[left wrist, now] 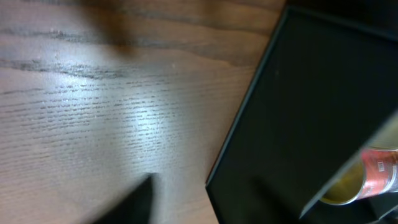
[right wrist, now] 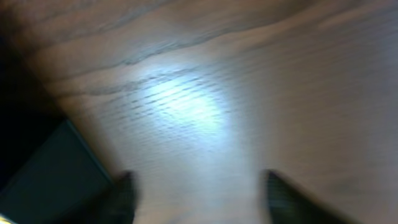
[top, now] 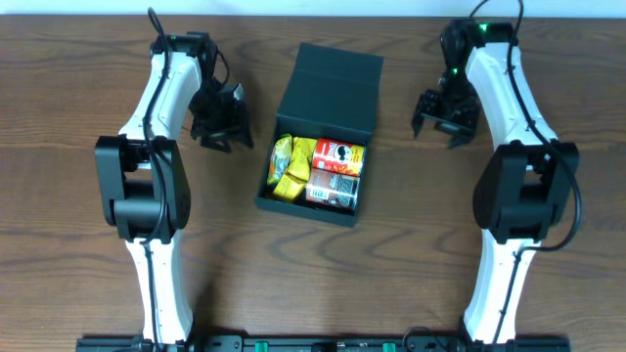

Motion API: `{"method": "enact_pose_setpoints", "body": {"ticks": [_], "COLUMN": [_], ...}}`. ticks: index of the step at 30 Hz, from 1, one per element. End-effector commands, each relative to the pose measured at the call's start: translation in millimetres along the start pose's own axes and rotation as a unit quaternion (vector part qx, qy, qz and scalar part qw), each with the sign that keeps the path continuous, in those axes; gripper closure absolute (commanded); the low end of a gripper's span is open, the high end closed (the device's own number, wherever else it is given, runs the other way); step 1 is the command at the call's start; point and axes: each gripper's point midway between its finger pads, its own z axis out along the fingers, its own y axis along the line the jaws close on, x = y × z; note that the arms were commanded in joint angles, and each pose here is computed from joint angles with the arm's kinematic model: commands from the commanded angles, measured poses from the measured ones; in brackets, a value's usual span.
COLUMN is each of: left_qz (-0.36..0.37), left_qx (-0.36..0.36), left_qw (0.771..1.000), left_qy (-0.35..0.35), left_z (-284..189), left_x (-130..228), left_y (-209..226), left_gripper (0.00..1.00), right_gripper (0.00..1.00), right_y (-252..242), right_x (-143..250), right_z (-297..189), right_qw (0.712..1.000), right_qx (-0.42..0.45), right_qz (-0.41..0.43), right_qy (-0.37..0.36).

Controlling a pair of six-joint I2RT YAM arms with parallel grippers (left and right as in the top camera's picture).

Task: Pack container
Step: 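Move both grippers to the back corners of the box lid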

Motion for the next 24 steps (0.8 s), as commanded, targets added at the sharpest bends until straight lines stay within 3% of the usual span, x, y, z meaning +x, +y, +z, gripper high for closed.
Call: {"method": "enact_pose_setpoints", "body": {"ticks": [1, 3, 8, 17, 24], "left_qz": [-0.022, -0.036, -0.045, -0.025, -0.013], "left_qx": [0.017, 0.018, 0.055, 0.06, 0.065], "left_qw": [1.0, 0.999, 0.997, 0.998, 0.997], "left_qy": [0.001, 0.003, 0.007, 0.023, 0.026], "left_z": [-1.9, -1.0, 4.1, 18.8, 25.7], "left_x": [2.0, 2.7, 3.3, 12.1, 15.6], "left_y": [-0.6, -3.1, -29.7, -68.0, -86.6], "left_gripper": [0.94, 0.94, 0.94, 0.94, 0.94], "right_gripper": [0.85, 0.98, 0.99, 0.99, 0.99], "right_y": [19.2, 32.8, 73.2, 94.1, 111.3], "right_x": [20.7, 32.1, 43.8, 47.3, 32.6], "right_z": [-7.7, 5.1, 26.4, 22.4, 19.0], "right_qw": [0.997, 0.994, 0.979, 0.97, 0.965], "right_qx": [-0.067, -0.097, -0.183, -0.225, -0.255], "right_qz": [-0.017, -0.021, -0.035, -0.019, -0.022], "right_qy": [0.024, 0.052, 0.078, 0.09, 0.059]}}
